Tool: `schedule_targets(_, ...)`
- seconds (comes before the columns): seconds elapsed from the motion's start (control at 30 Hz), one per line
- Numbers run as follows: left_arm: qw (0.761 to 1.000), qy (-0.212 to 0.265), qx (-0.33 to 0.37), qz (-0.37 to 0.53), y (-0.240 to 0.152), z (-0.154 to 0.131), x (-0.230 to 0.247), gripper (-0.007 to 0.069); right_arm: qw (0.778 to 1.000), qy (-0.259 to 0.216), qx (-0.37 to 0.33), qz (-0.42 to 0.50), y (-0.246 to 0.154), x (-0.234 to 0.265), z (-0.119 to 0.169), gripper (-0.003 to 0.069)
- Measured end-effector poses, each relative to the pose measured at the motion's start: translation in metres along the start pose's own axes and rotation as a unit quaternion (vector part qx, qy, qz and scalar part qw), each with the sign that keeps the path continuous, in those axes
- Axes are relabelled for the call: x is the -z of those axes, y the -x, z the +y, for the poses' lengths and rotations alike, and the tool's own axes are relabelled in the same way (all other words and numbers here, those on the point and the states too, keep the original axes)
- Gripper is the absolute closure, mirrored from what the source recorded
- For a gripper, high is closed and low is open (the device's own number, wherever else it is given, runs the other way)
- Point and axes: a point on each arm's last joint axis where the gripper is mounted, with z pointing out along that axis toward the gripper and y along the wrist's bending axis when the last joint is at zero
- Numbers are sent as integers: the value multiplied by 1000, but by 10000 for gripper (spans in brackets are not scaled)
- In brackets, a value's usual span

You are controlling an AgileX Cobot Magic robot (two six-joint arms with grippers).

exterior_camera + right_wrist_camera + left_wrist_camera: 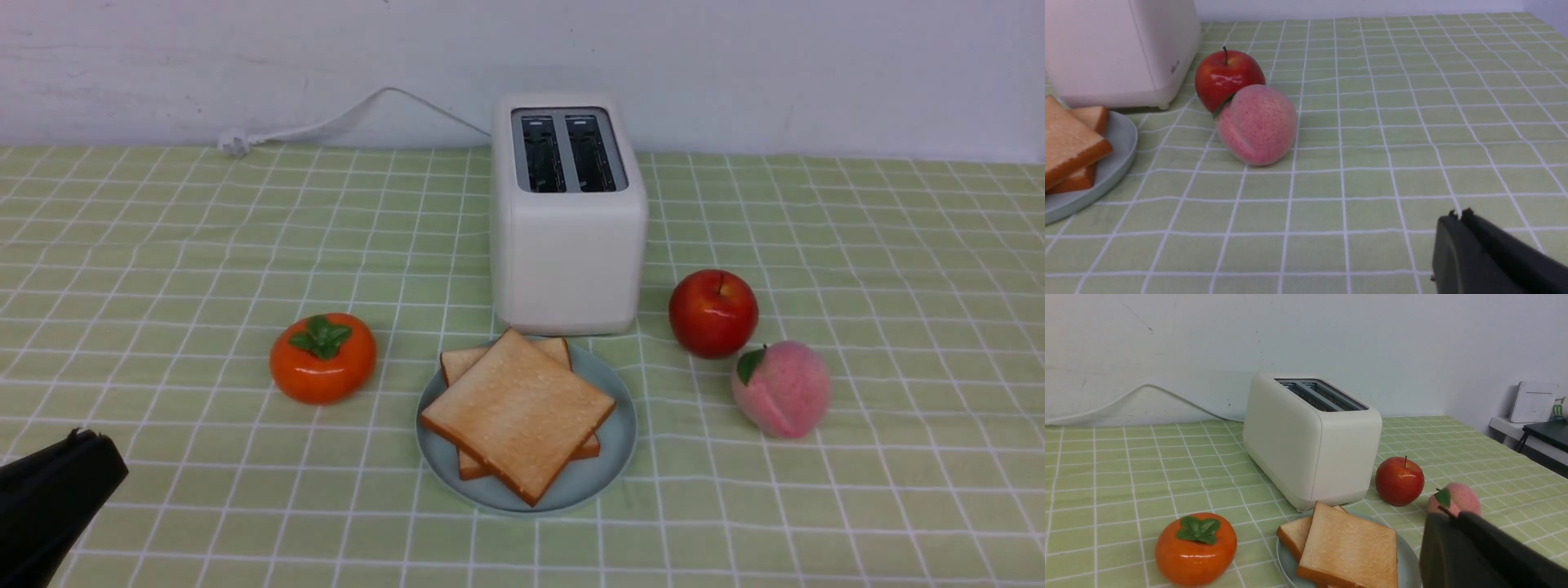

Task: Take toasted bread from bread machine on green coffee tablecloth place on plate.

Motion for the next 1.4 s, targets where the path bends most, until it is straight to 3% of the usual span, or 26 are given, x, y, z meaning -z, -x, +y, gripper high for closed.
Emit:
schedule_targets(0.2,1000,1,0,3,0,0,0,607,999,0,10,37,-8,0,0,679)
schedule_targets(0.4,1000,3,0,9,-2,1,0,601,998,15,-28,52,-9,1,3,679)
schedule_targets(1.2,1000,5,-8,12,-3,1,0,587,998,19,-39,53,-9,1,4,665)
schedule_targets(1.27,1000,18,-12,11,-5,3,0,592,998,19,-39,53,-9,1,4,662)
schedule_targets(1.4,995,95,18,-2,-14,16,5,638,998,19,-39,53,-9,1,4,659)
